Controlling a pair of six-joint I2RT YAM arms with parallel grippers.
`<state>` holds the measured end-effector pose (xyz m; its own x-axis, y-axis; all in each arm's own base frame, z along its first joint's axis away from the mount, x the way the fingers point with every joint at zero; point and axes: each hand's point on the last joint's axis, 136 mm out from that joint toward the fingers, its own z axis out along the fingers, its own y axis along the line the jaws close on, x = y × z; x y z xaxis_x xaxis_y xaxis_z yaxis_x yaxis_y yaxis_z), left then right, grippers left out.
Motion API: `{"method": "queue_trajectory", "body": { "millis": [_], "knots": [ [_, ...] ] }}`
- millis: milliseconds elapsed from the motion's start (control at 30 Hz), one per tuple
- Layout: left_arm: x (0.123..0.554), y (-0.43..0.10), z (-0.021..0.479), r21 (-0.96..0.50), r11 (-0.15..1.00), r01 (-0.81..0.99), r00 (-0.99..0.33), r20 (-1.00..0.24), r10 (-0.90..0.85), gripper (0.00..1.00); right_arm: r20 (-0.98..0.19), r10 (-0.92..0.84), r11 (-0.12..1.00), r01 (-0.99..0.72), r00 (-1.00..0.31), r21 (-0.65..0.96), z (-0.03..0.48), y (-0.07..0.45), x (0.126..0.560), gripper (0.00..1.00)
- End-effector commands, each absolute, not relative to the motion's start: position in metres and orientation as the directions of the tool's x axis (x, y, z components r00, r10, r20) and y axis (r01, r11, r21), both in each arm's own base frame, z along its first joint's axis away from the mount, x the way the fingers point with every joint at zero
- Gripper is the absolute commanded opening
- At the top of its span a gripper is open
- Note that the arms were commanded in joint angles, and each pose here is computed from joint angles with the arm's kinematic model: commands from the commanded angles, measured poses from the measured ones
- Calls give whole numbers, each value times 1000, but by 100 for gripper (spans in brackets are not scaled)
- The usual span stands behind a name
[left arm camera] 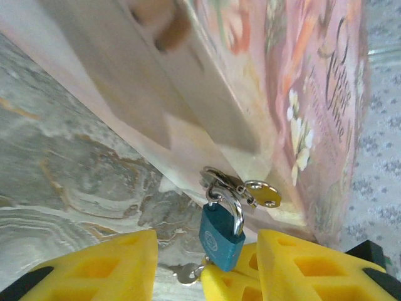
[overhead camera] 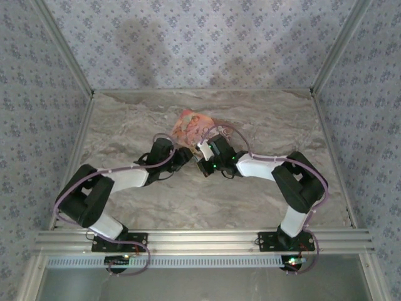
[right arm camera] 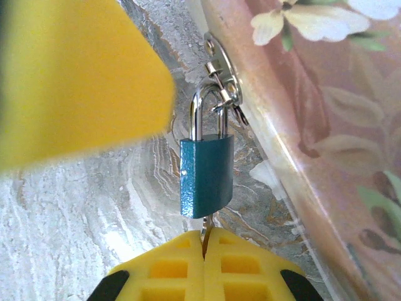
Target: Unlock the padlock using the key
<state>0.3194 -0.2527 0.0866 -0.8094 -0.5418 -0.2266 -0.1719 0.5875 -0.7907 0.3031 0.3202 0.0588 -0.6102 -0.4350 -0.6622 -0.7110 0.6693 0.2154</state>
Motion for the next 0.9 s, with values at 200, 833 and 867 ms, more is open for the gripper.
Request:
{"method": "queue_trajectory", "body": {
  "millis": [200, 833, 867],
  "knots": [
    [322, -244, 94, -780, 606, -157, -808, -252, -533, 45, -639, -516, 658, -742, -571, 131, 56, 326, 297, 0],
    [319, -280, 56, -779, 602, -176, -861, -174, -477, 0, -682, -459, 687, -714, -569, 134, 76, 329, 293, 32],
    [319, -280, 57, -783, 597, -171, -860, -177, -479, 0, -686, -420, 699, -693, -594, 173, 79, 323, 295, 35]
  ]
}}
